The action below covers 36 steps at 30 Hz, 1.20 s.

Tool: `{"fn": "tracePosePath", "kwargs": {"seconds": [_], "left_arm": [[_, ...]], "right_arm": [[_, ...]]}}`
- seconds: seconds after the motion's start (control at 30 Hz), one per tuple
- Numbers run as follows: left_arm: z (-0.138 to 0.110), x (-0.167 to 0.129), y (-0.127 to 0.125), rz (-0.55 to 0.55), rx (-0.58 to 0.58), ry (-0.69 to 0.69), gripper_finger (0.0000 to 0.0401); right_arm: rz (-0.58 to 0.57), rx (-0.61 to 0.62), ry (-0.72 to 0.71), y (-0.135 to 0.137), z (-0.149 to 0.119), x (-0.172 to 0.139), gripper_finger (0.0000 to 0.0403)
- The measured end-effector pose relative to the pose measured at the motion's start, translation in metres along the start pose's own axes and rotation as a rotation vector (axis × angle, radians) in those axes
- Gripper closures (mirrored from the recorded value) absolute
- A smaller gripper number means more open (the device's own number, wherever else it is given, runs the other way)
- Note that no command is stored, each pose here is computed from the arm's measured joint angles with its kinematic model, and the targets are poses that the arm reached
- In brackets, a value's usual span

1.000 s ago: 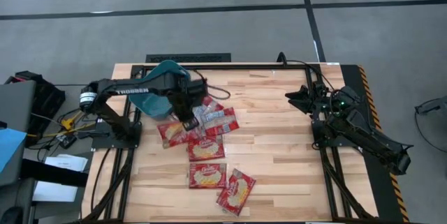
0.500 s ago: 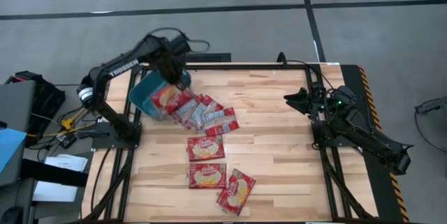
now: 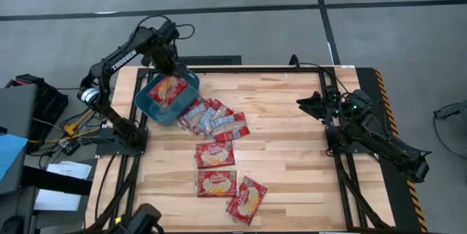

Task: Sort popcorn bags into baskets
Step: Put the popcorn bag into the green bin

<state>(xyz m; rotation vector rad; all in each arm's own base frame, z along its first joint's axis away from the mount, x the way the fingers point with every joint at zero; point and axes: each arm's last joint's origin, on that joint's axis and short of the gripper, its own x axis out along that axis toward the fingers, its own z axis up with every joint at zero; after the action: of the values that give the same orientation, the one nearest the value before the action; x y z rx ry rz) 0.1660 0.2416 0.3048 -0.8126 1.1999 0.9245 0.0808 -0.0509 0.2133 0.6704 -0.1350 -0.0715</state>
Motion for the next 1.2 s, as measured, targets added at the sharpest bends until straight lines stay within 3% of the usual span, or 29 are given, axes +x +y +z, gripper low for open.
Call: {"fn": "tracePosePath", "kwargs": {"seconds": [0.5, 0.73, 0.87, 1.0, 1.2], "left_arm": [[-0.014, 0.057, 0.004, -0.02, -0.003, 0.049, 0.0401], [-0.013, 0.063, 0.006, 0.073, -0.013, 0.008, 0.0384], [-0.013, 0.063, 0.004, 0.036, 0.024, 0.013, 0.0332], [-0.012, 0.061, 0.001, 0.001, 0.046, 0.008, 0.0254], [0.001, 0.033, -0.006, -0.135, 0.049, -0.04, 0.0137]], "right_arm": [[-0.007, 0.0, -0.006, 0.0, 0.0, 0.0, 0.0143], [-0.006, 0.0, -0.006, 0.0, 0.0, 0.0, 0.0143], [0.0, 0.001, -0.001, 0.0, 0.0, 0.0, 0.0143], [0.0, 0.001, -0.001, 0.0, 0.0, 0.0, 0.0143], [0.0, 0.0, 0.0, 0.0, 0.0, 0.0, 0.0143]]}}
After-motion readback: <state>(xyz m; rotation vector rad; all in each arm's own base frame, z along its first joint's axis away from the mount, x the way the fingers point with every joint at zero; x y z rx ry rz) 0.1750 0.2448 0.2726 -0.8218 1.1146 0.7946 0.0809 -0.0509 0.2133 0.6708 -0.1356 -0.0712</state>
